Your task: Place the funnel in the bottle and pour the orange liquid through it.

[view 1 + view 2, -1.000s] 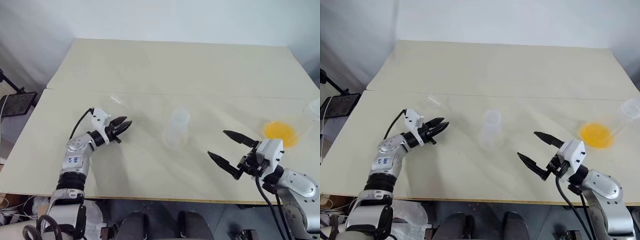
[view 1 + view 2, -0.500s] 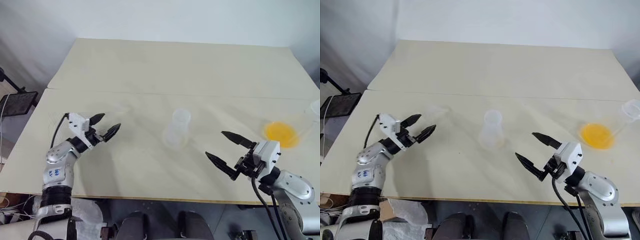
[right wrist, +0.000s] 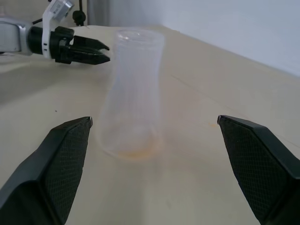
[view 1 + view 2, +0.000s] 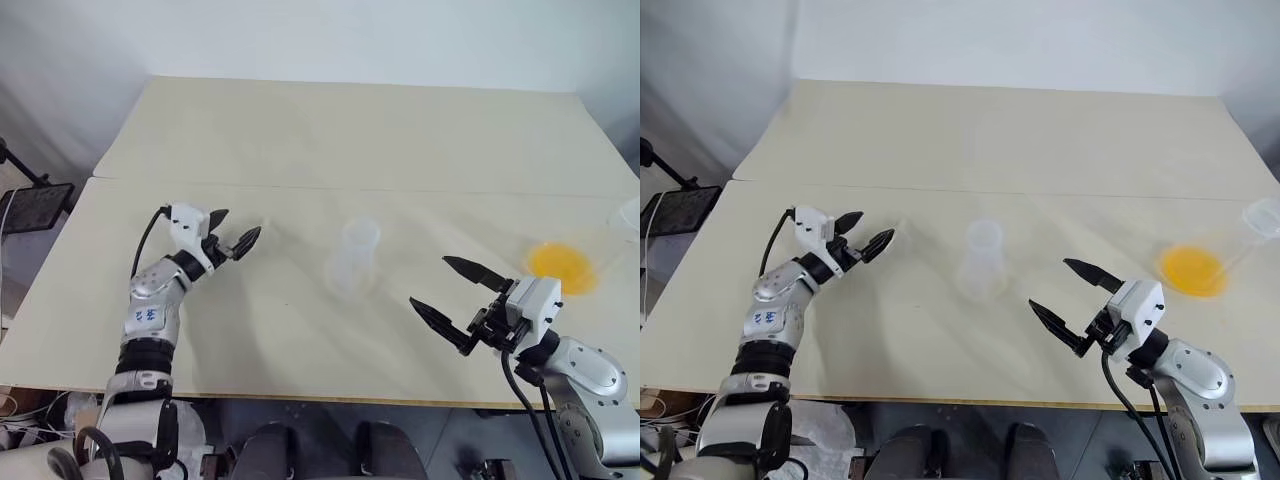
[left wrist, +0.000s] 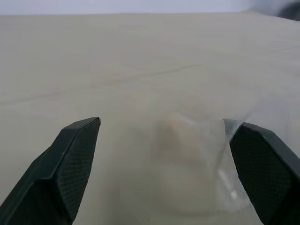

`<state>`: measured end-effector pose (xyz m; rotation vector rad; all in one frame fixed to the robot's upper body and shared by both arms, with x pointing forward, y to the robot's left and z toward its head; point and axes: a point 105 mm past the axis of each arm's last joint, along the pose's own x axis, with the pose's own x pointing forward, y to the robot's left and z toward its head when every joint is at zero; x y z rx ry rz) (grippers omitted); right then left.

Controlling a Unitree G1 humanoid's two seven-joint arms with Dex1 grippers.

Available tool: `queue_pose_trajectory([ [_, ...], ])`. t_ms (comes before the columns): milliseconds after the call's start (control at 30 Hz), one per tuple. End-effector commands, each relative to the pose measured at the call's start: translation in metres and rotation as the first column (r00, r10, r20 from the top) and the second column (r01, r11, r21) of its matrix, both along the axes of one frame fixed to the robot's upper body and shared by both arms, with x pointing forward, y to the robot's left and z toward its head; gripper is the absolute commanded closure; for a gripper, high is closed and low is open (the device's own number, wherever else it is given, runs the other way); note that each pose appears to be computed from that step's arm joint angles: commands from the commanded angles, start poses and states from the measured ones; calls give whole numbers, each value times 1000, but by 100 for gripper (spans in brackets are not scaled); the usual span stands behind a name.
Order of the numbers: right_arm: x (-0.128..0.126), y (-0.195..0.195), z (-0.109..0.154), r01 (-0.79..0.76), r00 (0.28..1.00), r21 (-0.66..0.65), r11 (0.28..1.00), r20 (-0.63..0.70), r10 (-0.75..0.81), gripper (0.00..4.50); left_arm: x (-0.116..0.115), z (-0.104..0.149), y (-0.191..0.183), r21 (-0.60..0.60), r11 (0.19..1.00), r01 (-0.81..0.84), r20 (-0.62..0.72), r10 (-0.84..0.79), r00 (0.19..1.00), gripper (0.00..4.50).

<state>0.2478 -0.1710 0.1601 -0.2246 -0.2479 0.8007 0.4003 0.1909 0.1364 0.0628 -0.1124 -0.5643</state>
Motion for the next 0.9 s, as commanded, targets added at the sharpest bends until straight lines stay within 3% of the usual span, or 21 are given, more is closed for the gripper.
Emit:
queue_pose_trajectory([
  [33, -2, 0, 8, 2, 999, -3, 1000, 39, -2, 0, 3, -1, 3, 15, 999, -28, 9, 28, 1000, 2],
  [467, -7, -5, 19, 6, 997, -18, 1000, 82, -5, 0, -4, 1, 5, 15, 1000, 3, 17, -4, 1000, 2],
  [800, -16, 5, 27, -88, 990, -53, 995, 104, 94, 0, -11, -6, 4, 26, 999, 46, -36, -45, 998, 2],
  [900, -16, 8, 25, -100, 990, -48, 994, 94, 104, 0, -10, -7, 5, 41, 999, 30, -36, -29, 999, 64],
])
